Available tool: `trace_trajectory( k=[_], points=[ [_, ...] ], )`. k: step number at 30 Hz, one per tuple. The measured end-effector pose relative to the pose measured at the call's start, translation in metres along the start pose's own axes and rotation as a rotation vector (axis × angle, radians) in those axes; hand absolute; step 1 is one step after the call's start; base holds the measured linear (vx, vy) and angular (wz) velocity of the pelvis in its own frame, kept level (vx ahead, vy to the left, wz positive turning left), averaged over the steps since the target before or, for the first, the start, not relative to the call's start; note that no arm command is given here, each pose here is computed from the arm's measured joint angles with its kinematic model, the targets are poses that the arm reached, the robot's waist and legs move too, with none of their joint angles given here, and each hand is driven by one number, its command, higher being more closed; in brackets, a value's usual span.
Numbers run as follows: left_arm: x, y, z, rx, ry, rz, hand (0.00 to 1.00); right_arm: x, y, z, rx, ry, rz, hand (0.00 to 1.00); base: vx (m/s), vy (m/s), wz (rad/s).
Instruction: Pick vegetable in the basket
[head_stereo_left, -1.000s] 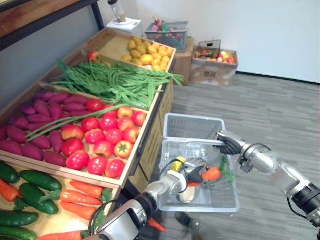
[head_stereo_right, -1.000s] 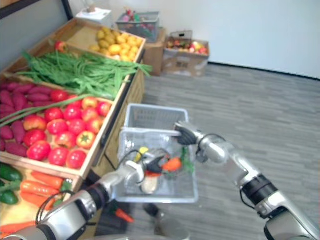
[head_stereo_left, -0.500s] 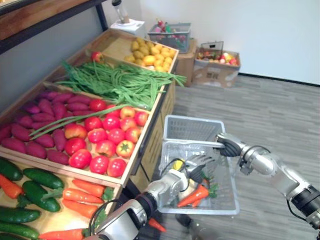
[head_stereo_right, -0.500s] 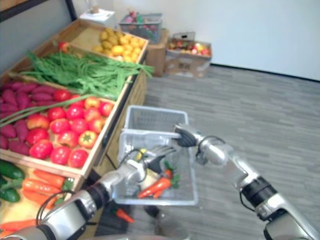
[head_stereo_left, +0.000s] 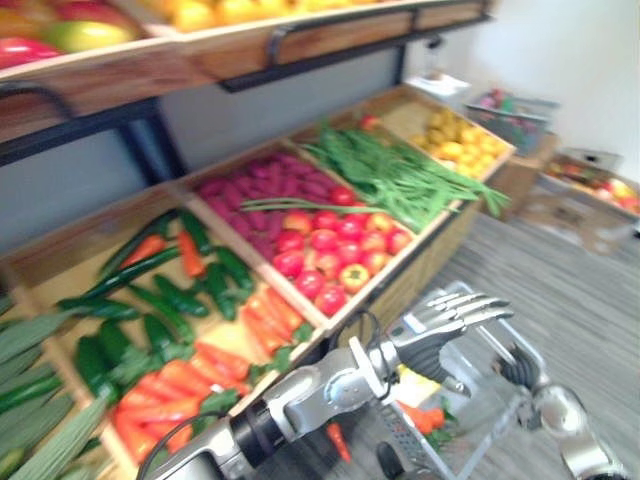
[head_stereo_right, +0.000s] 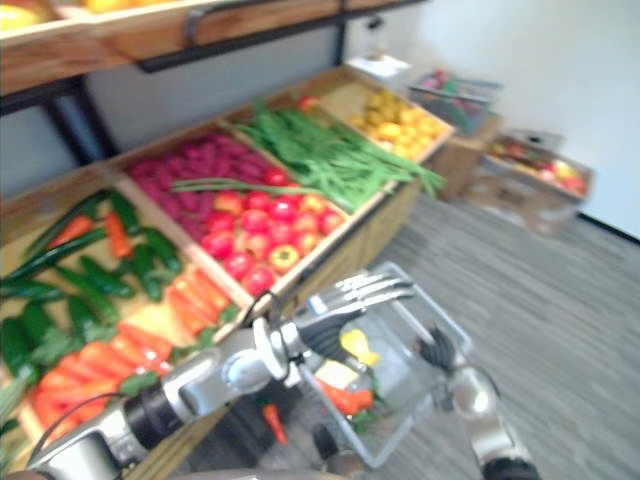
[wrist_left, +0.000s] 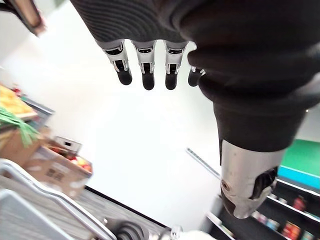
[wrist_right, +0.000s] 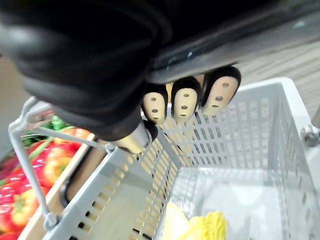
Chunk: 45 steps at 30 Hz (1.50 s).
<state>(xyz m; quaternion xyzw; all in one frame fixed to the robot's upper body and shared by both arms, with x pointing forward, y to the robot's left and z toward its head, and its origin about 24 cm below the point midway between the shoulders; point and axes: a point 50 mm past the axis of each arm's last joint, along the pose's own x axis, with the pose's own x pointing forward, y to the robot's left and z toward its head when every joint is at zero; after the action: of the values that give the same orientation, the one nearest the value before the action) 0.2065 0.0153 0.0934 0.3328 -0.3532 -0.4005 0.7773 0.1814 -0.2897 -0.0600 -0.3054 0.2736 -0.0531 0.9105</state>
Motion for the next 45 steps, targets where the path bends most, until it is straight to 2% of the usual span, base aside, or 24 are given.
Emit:
trace_trajectory(
  k=[2, 7, 10, 11, 12, 16, 19, 25, 30, 33, 35, 37, 40, 45],
  points=[
    [-0.019, 0.006, -0.005, -0.038, 0.069, 0.047, 0.00, -0.013, -0.002, -0.041, 0.113, 0.187, -0.098, 1.00, -0.05, 0.009, 1.29],
    [-0.048, 0.039, -0.006, 0.011, 0.158, 0.223, 0.00, -0.045, 0.016, -0.098, 0.338, 0.479, -0.230, 1.00, -0.06, 0.026, 1.09],
    [-0.074, 0.058, -0.007, 0.004, 0.255, 0.406, 0.00, -0.071, 0.028, -0.130, 0.446, 0.683, -0.290, 1.00, -0.01, -0.025, 1.11],
    [-0.108, 0.072, -0.019, -0.002, 0.443, 0.680, 0.00, -0.096, 0.039, -0.153, 0.544, 0.843, -0.359, 1.00, 0.03, -0.042, 1.07],
    [-0.120, 0.075, -0.025, -0.009, 0.509, 0.756, 0.00, -0.100, 0.043, -0.155, 0.563, 0.866, -0.365, 1.00, 0.04, -0.054, 1.06],
    [-0.162, 0.062, -0.053, -0.025, 0.770, 0.843, 0.00, -0.103, 0.047, -0.156, 0.607, 0.889, -0.386, 1.00, 0.02, -0.034, 0.35],
    [-0.223, 0.039, -0.078, 0.004, 1.153, 1.026, 0.00, -0.106, 0.057, -0.155, 0.617, 0.903, -0.391, 1.00, 0.06, -0.031, 0.30],
    [-0.313, -0.013, -0.079, 0.062, 1.688, 1.139, 0.00, -0.100, 0.072, -0.145, 0.634, 0.879, -0.381, 1.00, 0.03, -0.019, 0.13],
    [-0.369, -0.072, -0.052, 0.023, 2.135, 1.091, 0.00, -0.100, 0.086, -0.139, 0.653, 0.878, -0.370, 1.00, 0.00, 0.000, 0.00],
    [-0.377, -0.103, -0.034, -0.062, 2.269, 1.030, 0.00, -0.099, 0.086, -0.138, 0.658, 0.875, -0.372, 1.00, 0.01, 0.000, 0.02],
    [-0.377, -0.125, -0.025, -0.161, 2.342, 0.974, 0.00, -0.097, 0.088, -0.136, 0.663, 0.874, -0.366, 1.00, 0.02, 0.002, 0.00],
    [-0.376, -0.148, -0.015, -0.318, 2.415, 0.969, 0.00, -0.090, 0.087, -0.132, 0.669, 0.856, -0.362, 1.00, 0.04, 0.001, -0.02],
    [-0.373, -0.161, -0.011, -0.491, 2.422, 0.991, 0.00, -0.083, 0.089, -0.125, 0.648, 0.827, -0.330, 1.00, 0.00, 0.000, 0.00],
    [-0.365, -0.170, -0.016, -0.637, 2.379, 0.906, 0.00, -0.073, 0.093, -0.116, 0.606, 0.784, -0.278, 1.00, -0.01, -0.003, -0.02]
  ],
)
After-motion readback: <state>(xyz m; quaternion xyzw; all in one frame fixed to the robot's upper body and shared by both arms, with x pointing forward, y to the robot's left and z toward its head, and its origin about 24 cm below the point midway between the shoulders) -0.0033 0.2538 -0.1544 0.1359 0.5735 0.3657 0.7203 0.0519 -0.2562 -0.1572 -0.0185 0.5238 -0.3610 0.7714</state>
